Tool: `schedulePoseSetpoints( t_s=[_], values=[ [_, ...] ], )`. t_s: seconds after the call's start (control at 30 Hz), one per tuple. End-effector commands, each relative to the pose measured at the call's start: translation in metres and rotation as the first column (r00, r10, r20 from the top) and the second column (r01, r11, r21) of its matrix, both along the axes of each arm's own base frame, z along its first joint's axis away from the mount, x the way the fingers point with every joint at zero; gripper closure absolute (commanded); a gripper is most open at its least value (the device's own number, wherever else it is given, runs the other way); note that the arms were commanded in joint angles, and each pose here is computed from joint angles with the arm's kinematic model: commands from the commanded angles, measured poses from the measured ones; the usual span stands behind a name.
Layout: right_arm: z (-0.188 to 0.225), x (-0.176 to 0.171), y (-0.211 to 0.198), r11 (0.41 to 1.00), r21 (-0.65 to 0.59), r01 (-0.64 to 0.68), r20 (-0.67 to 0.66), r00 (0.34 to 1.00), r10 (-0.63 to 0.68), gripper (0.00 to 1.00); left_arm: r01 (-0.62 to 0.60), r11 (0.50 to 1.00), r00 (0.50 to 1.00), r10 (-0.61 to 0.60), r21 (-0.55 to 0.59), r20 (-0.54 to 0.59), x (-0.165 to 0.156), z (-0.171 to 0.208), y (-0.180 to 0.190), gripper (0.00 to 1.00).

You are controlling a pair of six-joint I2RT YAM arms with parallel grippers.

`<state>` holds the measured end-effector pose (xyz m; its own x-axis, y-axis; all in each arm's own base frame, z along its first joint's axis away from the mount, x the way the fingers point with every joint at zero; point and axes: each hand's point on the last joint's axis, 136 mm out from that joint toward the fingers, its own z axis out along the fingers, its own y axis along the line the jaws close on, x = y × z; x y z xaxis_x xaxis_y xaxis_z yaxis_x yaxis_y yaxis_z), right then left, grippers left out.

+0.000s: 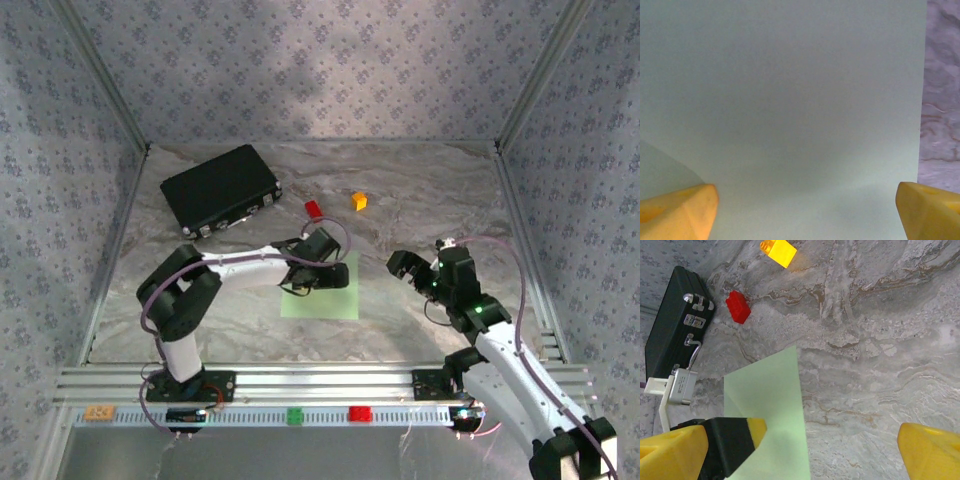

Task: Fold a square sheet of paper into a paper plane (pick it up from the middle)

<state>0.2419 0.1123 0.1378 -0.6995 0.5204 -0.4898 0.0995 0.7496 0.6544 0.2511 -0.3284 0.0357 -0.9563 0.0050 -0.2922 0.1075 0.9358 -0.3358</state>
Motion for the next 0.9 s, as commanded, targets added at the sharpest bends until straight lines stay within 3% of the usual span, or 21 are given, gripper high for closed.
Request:
schedulePoseSetpoints(
  t_s=[0.0, 0.2, 0.57, 0.87],
  values=[
    [-0.008, -0.008, -0.004, 0.999, -0.032, -0.013, -0.023, 1.000, 0.013, 0.01, -0.019, 0.995, 0.999, 0.022, 0.098, -0.034, -0.010, -0.002, 0.010, 0.08],
    [-0.002, -0.011, 0.006, 0.997, -0.006, -0.081, 0.011, 0.997, 0.081, 0.01, -0.024, 0.986, 0.999, 0.017, 0.166, 0.041, 0.000, 0.025, 0.028, 0.05],
    [-0.003, -0.011, 0.009, 0.994, -0.008, -0.106, 0.010, 0.994, 0.106, 0.01, 0.017, 0.959, 0.995, 0.013, 0.283, -0.103, -0.007, 0.011, 0.026, 0.11],
    [-0.003, -0.012, 0.007, 0.994, -0.018, -0.110, -0.001, 0.994, 0.110, 0.01, 0.038, 0.932, 0.990, 0.014, 0.360, -0.141, -0.003, -0.001, 0.024, 0.10]
  ],
)
